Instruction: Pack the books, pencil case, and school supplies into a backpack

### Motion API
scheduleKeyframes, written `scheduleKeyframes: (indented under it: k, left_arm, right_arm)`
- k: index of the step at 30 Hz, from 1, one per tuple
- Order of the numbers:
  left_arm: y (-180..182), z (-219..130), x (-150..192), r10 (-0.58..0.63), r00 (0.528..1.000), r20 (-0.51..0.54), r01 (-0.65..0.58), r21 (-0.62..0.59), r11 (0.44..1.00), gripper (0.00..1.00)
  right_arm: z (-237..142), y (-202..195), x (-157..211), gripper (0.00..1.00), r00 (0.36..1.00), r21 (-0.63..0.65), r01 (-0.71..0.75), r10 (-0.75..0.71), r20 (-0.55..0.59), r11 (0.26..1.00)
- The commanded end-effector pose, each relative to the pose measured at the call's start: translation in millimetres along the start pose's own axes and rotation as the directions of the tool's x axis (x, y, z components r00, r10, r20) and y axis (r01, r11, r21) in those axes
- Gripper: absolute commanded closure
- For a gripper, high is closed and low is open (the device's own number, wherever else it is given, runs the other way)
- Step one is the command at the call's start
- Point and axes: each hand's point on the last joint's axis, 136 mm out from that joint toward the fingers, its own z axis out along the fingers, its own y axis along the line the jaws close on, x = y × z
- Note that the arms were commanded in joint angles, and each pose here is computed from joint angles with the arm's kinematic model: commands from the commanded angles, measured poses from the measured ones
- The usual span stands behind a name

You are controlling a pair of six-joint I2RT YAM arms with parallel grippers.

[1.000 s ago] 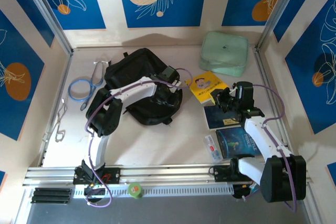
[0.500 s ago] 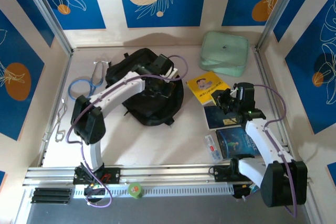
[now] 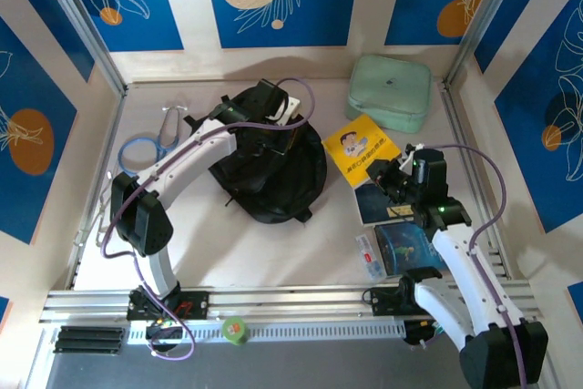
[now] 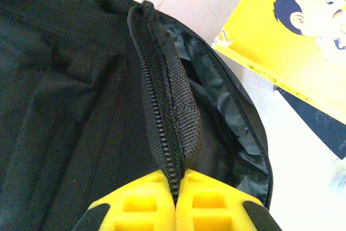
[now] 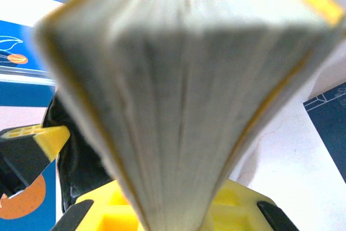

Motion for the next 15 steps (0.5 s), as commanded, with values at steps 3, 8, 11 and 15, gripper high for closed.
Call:
scheduleKeyframes:
  k: [3, 8, 11, 15]
  left_arm:
    - [2, -41, -57, -0.02, 0.974, 0.226, 0.022, -0.003, 1.0, 1.0]
    - [-2, -45, -68, -0.028, 0.966, 0.257, 0.023, 0.022, 0.999, 1.0]
    - [-5, -49, -69, -0.028, 0.964, 0.263, 0.019, 0.037, 0.999, 1.0]
    - [-14, -59, -71, -0.019, 0.959, 0.282, -0.005, 0.083, 0.997, 1.0]
  right_arm:
    - [4, 43, 14, 0.91, 0.994, -0.101, 0.103, -0.108, -0.036, 0.99]
    - [37, 49, 55, 0.91, 0.976, -0.06, 0.146, -0.154, -0.153, 0.987]
    - [54, 54, 67, 0.91, 0.97, -0.052, 0.149, -0.156, -0.187, 0.987]
    - [74, 82, 70, 0.91, 0.961, -0.149, 0.147, -0.177, -0.213, 0.978]
